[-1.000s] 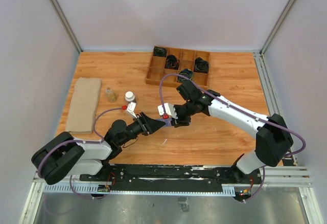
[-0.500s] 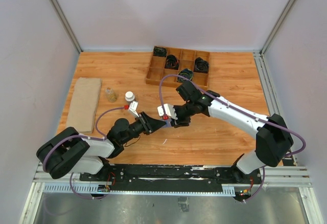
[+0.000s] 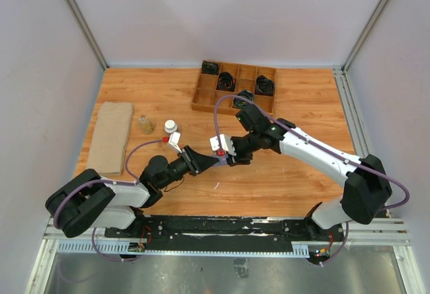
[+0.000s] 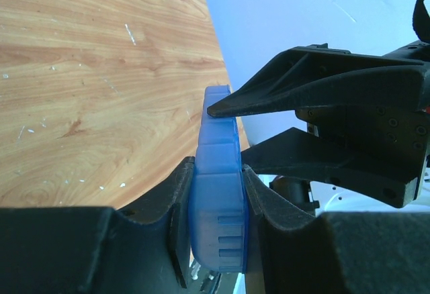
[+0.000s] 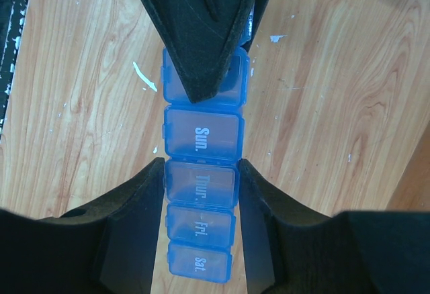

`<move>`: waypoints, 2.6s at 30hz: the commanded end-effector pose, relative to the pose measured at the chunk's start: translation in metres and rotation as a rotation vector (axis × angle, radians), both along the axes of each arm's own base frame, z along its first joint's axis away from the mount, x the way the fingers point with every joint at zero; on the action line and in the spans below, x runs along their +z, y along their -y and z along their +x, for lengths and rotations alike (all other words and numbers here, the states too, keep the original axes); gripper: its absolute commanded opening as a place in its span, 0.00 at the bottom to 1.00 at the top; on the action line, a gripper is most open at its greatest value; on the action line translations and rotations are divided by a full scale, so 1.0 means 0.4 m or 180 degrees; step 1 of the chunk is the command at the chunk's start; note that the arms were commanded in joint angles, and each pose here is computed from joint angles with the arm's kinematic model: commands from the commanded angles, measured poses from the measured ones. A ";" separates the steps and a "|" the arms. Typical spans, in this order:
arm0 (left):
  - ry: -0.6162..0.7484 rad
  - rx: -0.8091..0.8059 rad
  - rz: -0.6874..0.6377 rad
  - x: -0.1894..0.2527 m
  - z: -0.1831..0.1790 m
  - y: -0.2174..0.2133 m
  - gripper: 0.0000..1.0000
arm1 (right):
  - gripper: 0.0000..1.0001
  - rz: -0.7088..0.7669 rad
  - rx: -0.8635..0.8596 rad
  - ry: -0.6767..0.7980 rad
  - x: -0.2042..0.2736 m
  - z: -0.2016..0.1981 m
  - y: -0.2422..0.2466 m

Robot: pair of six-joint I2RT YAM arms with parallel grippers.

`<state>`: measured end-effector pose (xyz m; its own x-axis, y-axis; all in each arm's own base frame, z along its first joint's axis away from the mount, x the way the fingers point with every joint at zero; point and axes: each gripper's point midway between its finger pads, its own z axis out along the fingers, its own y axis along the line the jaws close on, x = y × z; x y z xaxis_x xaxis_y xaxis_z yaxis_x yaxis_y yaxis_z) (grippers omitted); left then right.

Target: Sort the pills into containers

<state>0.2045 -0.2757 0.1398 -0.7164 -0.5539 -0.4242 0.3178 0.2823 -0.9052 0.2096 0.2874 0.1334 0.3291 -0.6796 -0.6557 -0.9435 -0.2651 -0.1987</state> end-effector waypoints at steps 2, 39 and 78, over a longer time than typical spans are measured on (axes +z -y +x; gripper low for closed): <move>0.0143 -0.0111 0.0038 0.016 -0.014 0.010 0.00 | 0.35 0.0245 -0.0062 -0.0040 0.054 0.004 0.007; 0.0330 -0.0327 0.0170 0.017 -0.046 0.013 0.00 | 0.47 -0.0007 -0.0945 -0.0113 -0.001 0.121 0.024; -0.0237 -0.0720 0.0198 -0.141 0.091 0.214 0.19 | 0.82 0.0694 -0.1189 -0.0277 0.146 0.139 0.078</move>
<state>0.2426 -0.3520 0.0748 -0.8469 -0.3669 -0.3849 0.2795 0.3085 -0.9092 0.2631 0.2594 0.1832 0.0313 -0.6046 -0.7959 -0.9859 0.1121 -0.1239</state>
